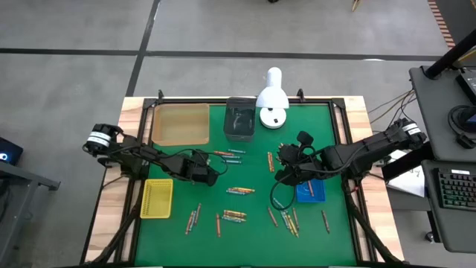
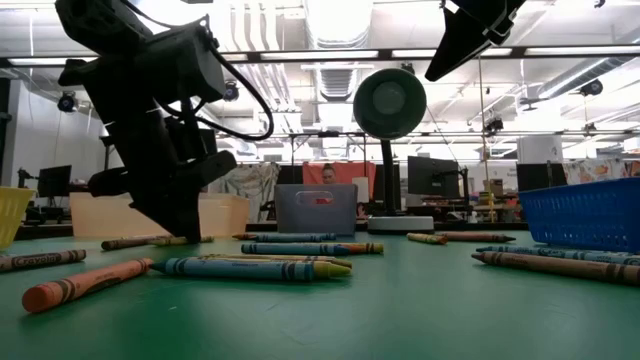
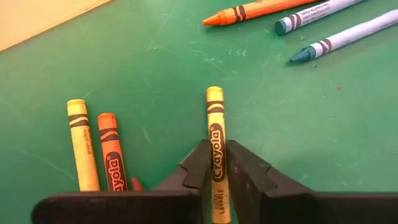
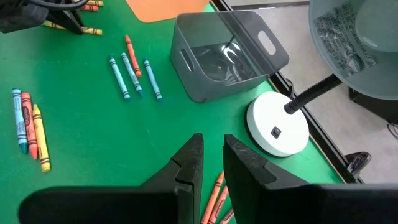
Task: Sort crayons
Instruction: Put the green crayon into the orange bin
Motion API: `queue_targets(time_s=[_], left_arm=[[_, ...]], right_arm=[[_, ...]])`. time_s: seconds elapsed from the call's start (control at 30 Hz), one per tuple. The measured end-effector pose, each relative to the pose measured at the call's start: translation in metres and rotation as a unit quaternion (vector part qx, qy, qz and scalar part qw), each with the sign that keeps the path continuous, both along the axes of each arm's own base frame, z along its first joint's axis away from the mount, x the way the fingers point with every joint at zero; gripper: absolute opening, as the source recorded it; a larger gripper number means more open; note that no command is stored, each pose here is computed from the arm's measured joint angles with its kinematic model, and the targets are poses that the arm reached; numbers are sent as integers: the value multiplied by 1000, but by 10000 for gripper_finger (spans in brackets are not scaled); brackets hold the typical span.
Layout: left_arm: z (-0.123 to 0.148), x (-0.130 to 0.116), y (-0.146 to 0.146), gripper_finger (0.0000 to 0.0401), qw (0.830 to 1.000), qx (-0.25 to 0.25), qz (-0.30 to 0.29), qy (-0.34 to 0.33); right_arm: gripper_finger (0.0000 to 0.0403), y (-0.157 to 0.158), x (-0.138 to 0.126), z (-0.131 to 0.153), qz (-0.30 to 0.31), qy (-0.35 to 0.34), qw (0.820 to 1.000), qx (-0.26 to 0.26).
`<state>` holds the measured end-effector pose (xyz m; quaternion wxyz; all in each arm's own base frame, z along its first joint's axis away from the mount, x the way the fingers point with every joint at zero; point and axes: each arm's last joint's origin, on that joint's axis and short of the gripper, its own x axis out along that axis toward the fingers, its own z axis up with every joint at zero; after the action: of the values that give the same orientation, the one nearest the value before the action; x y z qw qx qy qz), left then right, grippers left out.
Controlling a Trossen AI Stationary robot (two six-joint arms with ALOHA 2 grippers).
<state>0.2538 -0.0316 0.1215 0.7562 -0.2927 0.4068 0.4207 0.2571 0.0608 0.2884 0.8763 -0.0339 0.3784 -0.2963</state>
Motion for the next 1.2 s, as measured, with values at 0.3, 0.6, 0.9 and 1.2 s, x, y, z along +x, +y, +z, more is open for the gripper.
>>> queue_targets(time_s=[0.3, 0.6, 0.9, 1.2], left_arm=[[7, -2, -1, 2, 1000, -10, -13, -8], [35, -7, -3, 1, 997, -12, -56, -49], [82, -28, 7, 0, 989, 14, -101, -106], [113, -58, 49, 0, 988, 70, -82, -109]], right_arm=[[52, 0, 0, 0, 4, 4, 1000, 7], [52, 1, 0, -1, 12, 9, 1000, 23], [52, 2, 0, -1, 9, 4, 999, 41], [52, 3, 0, -2, 5, 0, 998, 62]])
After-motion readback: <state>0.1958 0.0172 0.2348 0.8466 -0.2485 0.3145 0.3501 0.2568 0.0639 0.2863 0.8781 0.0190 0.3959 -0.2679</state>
